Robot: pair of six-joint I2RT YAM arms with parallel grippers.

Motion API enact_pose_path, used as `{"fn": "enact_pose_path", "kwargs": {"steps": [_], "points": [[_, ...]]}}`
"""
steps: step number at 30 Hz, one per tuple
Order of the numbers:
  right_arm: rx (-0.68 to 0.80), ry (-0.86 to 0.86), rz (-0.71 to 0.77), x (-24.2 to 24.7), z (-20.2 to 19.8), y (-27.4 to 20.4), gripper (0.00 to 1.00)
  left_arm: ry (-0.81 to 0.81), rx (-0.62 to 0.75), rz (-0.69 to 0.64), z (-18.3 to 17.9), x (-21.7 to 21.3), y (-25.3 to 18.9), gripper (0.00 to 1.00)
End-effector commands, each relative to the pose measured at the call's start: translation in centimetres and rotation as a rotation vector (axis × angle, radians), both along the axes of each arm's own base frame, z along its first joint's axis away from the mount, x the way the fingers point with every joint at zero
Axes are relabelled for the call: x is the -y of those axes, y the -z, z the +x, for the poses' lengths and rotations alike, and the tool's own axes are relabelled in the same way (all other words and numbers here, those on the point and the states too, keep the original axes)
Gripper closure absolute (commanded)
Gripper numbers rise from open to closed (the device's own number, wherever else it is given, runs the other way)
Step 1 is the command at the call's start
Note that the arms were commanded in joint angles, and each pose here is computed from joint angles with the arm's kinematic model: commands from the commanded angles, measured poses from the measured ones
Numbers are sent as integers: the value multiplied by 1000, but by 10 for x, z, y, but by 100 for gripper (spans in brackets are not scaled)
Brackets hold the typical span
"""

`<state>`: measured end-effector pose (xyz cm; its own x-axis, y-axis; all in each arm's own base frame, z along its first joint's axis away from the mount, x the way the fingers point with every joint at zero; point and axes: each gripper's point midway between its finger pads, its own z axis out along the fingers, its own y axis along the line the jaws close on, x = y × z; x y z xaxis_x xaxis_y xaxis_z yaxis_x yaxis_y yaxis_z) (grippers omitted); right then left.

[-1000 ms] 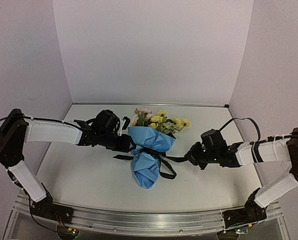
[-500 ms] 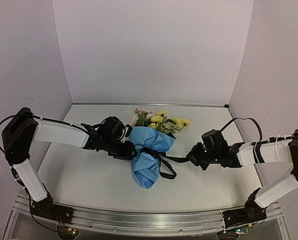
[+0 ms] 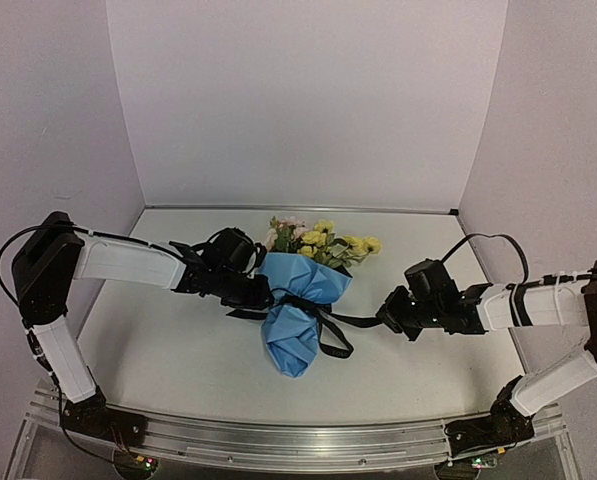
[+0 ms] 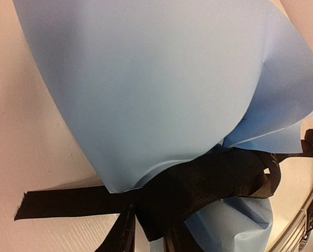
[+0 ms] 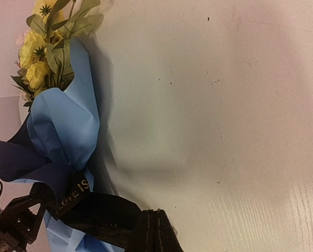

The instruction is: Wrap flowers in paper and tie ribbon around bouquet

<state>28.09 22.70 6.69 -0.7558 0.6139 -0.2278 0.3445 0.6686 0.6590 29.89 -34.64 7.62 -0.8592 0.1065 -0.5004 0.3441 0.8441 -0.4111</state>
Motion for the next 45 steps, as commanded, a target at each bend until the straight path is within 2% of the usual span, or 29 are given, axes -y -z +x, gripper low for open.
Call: {"fn": "enact_pose_path", "kwargs": {"steps": [1,5,16,25,29,35,41,45], "points": [[53,4,-10,0,9,-18,100,-9,46,-10,12,7,-16,87],[65,4,-31,2,12,-22,100,-41,72,27,17,-1,-18,99],[75,-55,-117,0,17,-33,100,-87,218,189,44,-33,-39,100],[45,-69,-228,11,13,-22,100,-19,267,280,53,-37,-42,99],[32,-69,-246,15,9,-16,100,-10,229,237,53,-29,-38,95],[30,-80,-246,12,7,-15,100,-57,159,167,53,-18,-28,94],[31,-92,-247,7,7,-15,100,-68,115,102,49,-9,-27,81],[33,-92,-246,6,8,-16,100,-67,79,63,42,-5,-25,76]]}}
